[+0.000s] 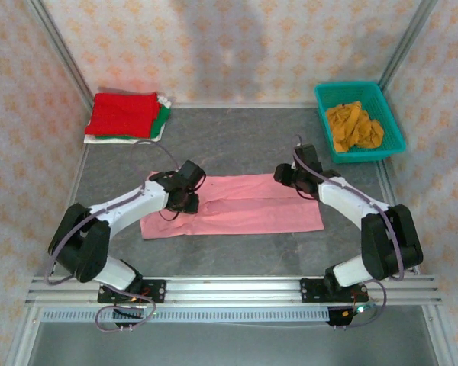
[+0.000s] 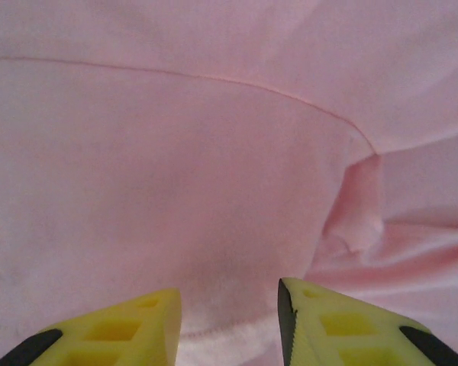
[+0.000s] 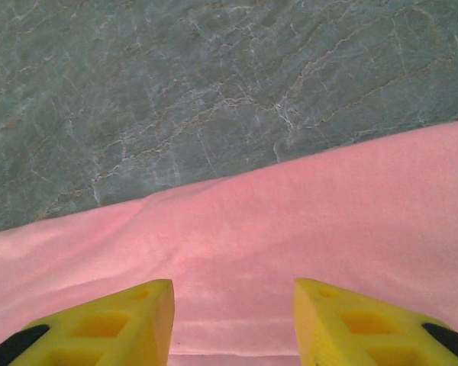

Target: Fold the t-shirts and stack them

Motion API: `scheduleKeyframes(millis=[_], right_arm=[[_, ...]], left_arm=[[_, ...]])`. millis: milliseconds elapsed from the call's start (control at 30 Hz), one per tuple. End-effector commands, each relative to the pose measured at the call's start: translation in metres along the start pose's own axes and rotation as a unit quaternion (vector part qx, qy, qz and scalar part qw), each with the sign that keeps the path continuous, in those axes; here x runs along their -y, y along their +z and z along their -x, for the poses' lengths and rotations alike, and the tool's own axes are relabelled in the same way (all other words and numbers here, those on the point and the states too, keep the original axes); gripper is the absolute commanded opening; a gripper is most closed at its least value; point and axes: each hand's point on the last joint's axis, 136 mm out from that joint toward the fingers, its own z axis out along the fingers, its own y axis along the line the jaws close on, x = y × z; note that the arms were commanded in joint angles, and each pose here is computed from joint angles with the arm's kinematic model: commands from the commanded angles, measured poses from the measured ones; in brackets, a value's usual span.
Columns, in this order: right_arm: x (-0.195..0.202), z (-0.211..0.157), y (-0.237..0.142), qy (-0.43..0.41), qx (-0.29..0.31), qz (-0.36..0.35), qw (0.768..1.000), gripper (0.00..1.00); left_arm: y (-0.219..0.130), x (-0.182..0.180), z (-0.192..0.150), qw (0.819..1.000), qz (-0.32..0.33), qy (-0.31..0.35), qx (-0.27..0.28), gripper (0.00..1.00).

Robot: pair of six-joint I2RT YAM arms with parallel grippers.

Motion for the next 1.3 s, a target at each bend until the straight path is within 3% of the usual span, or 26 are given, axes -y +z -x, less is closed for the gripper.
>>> scheduleKeyframes(millis=[0,100,167,233,367,400,433,600,767,867,933,967,1000,1267], right_arm=[[0.010,0.003,0.005,0.004,0.016,-0.024,1.000,0.46],[0.013,0.002,0.008,0.005,0.013,-0.032,0.999,0.46],[0.013,0.002,0.010,0.006,0.011,-0.033,0.999,0.47],[0.012,0.003,0.010,0.006,0.012,-0.031,0.999,0.47],[0.011,0.003,0.011,0.002,0.008,-0.031,0.999,0.47],[0.011,0.003,0.011,0.003,0.008,-0.031,0.999,0.47],[0.011,0.003,0.011,0.002,0.008,-0.031,0.999,0.47],[0.012,0.003,0.013,0.002,0.009,-0.032,0.999,0.48],[0.011,0.001,0.016,0.008,0.005,-0.028,1.000,0.48],[0.012,0.001,0.015,0.007,0.005,-0.030,1.000,0.48],[0.013,0.001,0.014,0.005,0.007,-0.034,0.999,0.48],[0.014,0.001,0.014,0.004,0.009,-0.035,0.999,0.48],[0.014,0.002,0.013,0.004,0.010,-0.036,0.999,0.48],[0.015,0.000,0.015,0.005,0.010,-0.038,0.999,0.48]], left_arm=[[0.010,-0.005,0.003,1.000,0.023,0.006,0.009,0.25],[0.013,-0.012,0.000,0.999,0.041,0.004,0.004,0.14],[0.011,-0.015,-0.001,0.999,0.046,0.004,0.003,0.12],[0.007,-0.019,-0.001,0.999,0.048,-0.001,0.004,0.00],[-0.006,-0.021,0.004,0.999,0.031,-0.016,0.007,0.00],[-0.011,-0.018,0.005,1.000,0.022,-0.013,0.007,0.01],[-0.016,-0.014,0.006,1.000,0.010,-0.006,0.009,0.11],[-0.016,0.006,0.001,1.000,-0.014,0.027,-0.006,0.36],[0.010,0.006,-0.008,0.999,0.013,0.031,-0.029,0.39],[0.018,0.004,-0.008,0.999,0.023,0.034,-0.031,0.32],[0.021,-0.001,-0.008,0.998,0.039,0.035,-0.033,0.17],[0.020,-0.005,-0.007,0.998,0.051,0.032,-0.033,0.03],[0.017,-0.010,-0.005,0.997,0.061,0.030,-0.031,0.00],[-0.003,-0.037,0.008,0.998,0.057,-0.008,-0.008,0.00]])
